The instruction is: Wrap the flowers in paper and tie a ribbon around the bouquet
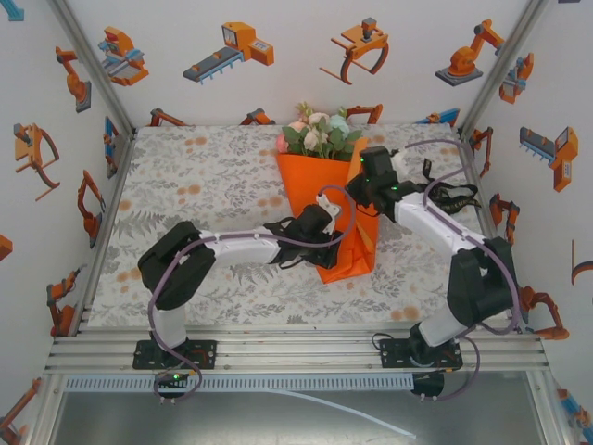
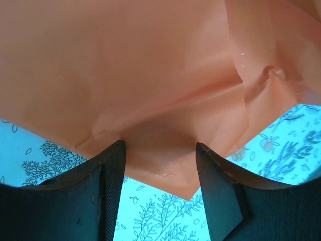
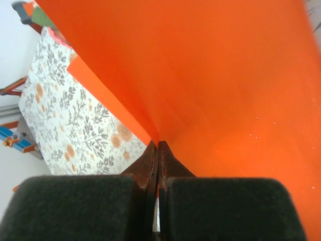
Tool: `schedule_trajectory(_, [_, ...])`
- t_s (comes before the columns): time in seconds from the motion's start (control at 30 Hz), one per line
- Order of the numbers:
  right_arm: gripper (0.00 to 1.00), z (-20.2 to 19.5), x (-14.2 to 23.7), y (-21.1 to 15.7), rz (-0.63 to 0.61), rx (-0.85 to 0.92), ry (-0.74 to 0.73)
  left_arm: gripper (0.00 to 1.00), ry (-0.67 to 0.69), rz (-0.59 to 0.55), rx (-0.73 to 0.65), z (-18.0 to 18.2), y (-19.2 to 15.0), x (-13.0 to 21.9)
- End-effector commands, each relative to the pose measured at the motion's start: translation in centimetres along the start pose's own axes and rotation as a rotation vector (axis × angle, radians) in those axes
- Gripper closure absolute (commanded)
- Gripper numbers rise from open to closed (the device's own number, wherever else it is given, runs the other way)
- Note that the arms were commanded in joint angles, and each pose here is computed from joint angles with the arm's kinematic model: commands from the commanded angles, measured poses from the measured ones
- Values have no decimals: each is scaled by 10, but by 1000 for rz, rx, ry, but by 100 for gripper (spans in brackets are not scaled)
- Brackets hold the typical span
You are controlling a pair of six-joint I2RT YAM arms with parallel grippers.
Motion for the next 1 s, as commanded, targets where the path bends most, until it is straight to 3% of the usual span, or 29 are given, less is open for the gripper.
schedule_trajectory(0.0, [100, 18, -11, -7, -29, -44, 9, 44, 24, -67, 21, 3, 7, 0])
schedule_trajectory(0.3, [100, 35, -54, -53, 36, 17, -54, 43, 20, -151, 44, 7, 8, 16])
schedule_trajectory(0.63, [100, 21, -84, -73, 114, 151, -105, 43, -47, -262, 64, 9, 9, 69])
schedule_trajectory(0.73, [100, 18, -88, -79, 144, 159, -101, 41, -82, -287, 106, 12, 10, 84])
schedule_trajectory(0.87, [100, 18, -91, -81, 149, 154, -89, 41, -211, -221, 239, 16, 15, 76])
schedule_trajectory(0.9, [99, 20, -91, -81, 152, 159, -78, 40, -239, -217, 257, 15, 15, 70])
schedule_trajectory(0.97, [83, 25, -93, -79, 171, 170, -43, 39, -261, -191, 258, 11, 16, 58])
Point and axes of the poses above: each hand's point on the last joint's axis, 136 mm out from that joint toward the fingers, its own x axis back along the fingers, its own z axis along the line the jaws close on, y = z × x, the point moved 7 cm from there along x, back along the fingers, and after that the axes turned 7 degrees about x, right-handed, at the moved point
